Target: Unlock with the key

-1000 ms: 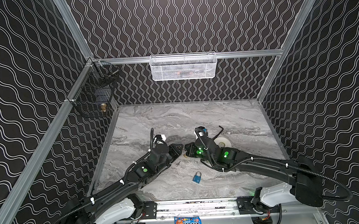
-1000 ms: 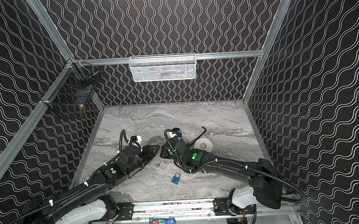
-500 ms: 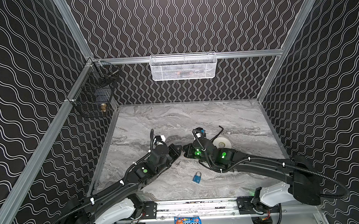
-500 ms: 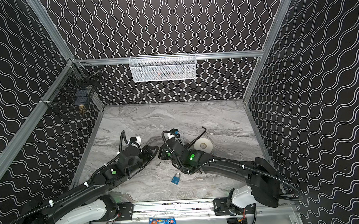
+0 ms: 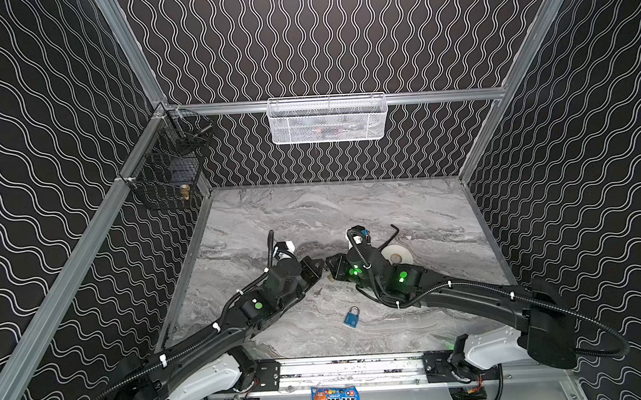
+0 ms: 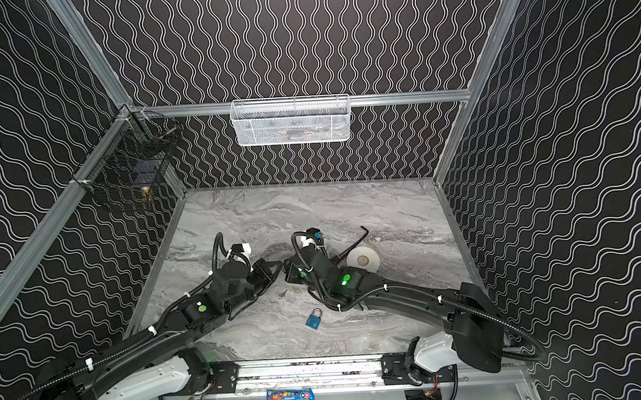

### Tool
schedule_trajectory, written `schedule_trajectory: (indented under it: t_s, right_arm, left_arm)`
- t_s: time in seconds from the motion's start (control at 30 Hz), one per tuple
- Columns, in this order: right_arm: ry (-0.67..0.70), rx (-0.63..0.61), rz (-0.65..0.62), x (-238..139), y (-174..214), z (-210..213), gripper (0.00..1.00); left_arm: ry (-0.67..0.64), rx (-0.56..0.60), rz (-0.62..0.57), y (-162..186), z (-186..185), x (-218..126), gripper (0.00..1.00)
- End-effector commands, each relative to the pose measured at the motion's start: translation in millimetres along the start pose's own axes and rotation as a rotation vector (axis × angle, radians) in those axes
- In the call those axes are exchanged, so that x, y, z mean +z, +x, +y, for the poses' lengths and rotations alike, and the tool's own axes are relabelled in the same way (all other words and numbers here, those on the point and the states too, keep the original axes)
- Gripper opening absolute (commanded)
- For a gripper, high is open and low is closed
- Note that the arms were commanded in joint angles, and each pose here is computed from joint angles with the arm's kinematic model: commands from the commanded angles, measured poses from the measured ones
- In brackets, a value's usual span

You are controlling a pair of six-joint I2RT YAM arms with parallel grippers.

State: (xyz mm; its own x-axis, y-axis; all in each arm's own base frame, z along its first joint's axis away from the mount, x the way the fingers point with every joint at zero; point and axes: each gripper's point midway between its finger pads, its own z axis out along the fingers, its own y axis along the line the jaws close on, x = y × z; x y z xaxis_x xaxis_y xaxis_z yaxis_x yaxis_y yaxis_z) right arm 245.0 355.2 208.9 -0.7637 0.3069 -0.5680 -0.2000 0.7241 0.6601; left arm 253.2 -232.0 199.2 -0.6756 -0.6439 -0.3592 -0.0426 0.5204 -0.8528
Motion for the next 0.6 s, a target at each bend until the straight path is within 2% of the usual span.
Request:
schedule_trajectory:
  t_s: [0.0,0.17,0.27,0.37,0.43,0.57]
  right_arm:
    - [-0.001,-0.015,-0.024,-6,-7,1,0.32]
    - [-0.004,-0.048,0.021,-13,-8,-8,0.46]
    - [-0.023,-0.071,0.058,-21,-7,-16,0.49]
    - [-0.057,-0.129,0.093,-32,-7,-20,0.57]
    - [-0.07,-0.161,0.121,-39,-5,-25,0.58]
    - [-0.197,-0.21,0.164,-57,-4,-21,0.61]
  left_arm:
    - [0.003,0.099,-0.036,-9,-7,-7,0.0]
    - [0.037,0.263,-0.04,-14,-18,-14,0.0]
    - [0.06,0.392,-0.014,-17,-27,-18,0.0]
    - [0.143,0.504,0.007,-22,-45,-21,0.0]
    - [0.204,0.548,0.036,-22,-54,-22,0.0]
    - [0.339,0.617,0.102,-20,-72,-20,0.0]
